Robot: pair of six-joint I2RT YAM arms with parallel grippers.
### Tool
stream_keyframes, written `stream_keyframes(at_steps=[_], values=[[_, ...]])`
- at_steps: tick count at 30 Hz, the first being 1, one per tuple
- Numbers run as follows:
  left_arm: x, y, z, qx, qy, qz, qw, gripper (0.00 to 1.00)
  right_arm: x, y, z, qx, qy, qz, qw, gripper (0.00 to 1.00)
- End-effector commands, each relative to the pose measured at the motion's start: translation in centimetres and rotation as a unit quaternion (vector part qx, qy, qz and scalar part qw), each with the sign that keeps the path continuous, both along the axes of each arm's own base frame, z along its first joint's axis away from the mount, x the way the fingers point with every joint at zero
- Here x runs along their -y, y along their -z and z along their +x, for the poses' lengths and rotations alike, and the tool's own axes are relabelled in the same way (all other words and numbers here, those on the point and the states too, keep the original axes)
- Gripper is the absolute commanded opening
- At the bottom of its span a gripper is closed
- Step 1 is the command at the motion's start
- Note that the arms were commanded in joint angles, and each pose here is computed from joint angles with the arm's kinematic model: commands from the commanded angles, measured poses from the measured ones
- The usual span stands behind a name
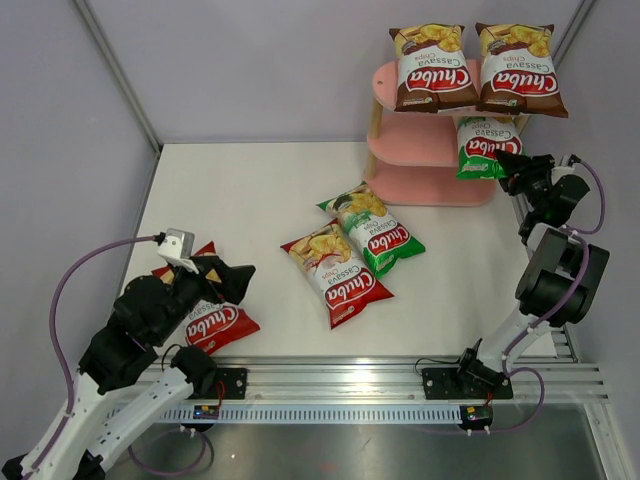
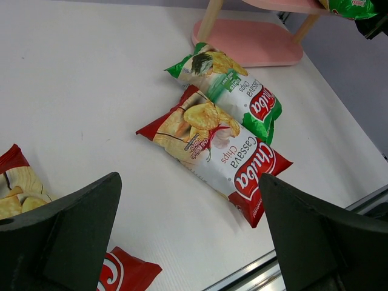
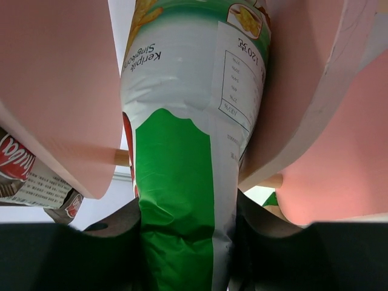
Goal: Place and organize the chips bags onto the shelf
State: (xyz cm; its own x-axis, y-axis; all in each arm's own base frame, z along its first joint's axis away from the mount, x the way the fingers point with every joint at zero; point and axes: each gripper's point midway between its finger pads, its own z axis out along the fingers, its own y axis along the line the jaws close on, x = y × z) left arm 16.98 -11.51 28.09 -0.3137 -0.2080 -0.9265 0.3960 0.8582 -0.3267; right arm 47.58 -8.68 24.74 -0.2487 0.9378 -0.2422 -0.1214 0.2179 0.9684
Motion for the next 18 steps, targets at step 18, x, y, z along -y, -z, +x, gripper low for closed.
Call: stream_keyframes(at_steps=[18], values=[[0.1,-0.4,0.0,0.021,0.01,0.005,1.0,0.99,0.3,-1.5,4.1,0.008,-0.003,-0.01,1.0,0.47]])
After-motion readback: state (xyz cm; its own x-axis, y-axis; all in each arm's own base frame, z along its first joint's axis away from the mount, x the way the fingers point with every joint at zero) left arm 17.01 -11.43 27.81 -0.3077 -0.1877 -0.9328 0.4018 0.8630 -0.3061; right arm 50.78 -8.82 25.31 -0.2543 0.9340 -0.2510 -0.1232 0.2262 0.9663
